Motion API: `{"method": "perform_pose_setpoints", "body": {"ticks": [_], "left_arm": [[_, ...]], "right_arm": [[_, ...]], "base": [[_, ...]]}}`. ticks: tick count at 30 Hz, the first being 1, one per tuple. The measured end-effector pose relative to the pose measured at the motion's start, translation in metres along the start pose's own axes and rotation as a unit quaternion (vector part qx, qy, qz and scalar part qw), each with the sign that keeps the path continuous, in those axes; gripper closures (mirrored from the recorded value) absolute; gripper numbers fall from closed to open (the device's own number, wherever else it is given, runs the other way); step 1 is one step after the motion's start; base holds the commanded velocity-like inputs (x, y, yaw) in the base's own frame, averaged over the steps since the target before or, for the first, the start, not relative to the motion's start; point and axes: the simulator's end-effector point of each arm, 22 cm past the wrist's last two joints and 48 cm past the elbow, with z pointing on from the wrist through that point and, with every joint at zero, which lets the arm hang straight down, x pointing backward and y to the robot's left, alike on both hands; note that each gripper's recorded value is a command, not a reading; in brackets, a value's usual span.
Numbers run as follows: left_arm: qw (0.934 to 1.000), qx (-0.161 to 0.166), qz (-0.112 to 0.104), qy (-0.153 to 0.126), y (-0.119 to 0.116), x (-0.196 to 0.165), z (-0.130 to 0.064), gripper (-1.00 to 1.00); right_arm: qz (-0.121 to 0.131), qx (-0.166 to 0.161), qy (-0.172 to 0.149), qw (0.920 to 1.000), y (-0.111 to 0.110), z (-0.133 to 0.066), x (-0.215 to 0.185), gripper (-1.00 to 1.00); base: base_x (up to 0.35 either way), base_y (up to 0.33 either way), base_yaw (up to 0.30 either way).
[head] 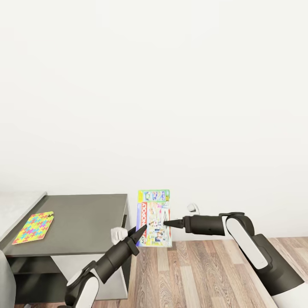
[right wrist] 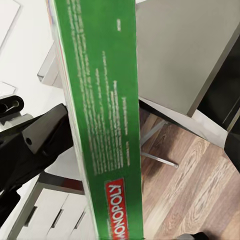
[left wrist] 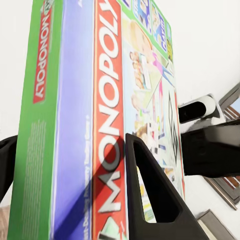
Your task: Put all the toys in the child's room - the three board games (two on the bed and one on the table), the two jigsaw puzzles on the table, and the tennis ball on the table - inside the toy box on the table in the child's room.
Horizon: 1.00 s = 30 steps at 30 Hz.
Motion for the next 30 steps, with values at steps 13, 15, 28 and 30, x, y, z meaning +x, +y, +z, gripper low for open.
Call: {"method": "perform_pose_setpoints", "body": {"ticks": [13,15,28,30], "left_arm": [[1.0000,0.004,0.001,0.003,-0.001,-0.003,0.004,1.00],[1.0000,0.004,0.001,0.003,-0.001,-0.003,0.004,1.00],[1.0000,0.005,0.000,0.004,-0.002,-0.003,0.004,1.00],[1.0000,0.005,0.000,0.004,-0.002,-0.003,0.004,1.00]], "right_arm": [[-0.001,-0.003,0.011,0.9999,0.002,0.005,0.007,-1.00],[-0.001,-0.003,0.011,0.9999,0.003,0.005,0.007,-1.00],[0.000,-0.013,0.011,0.9999,0.010,0.012,0.008,-1.00],[0.000,-0.013,0.011,0.9998,0.010,0.013,0.008,-1.00]], "base": [[0.000,0.000,0.000],[0.000,0.000,0.000],[0.000,0.000,0.000],[0.000,0.000,0.000]]}}
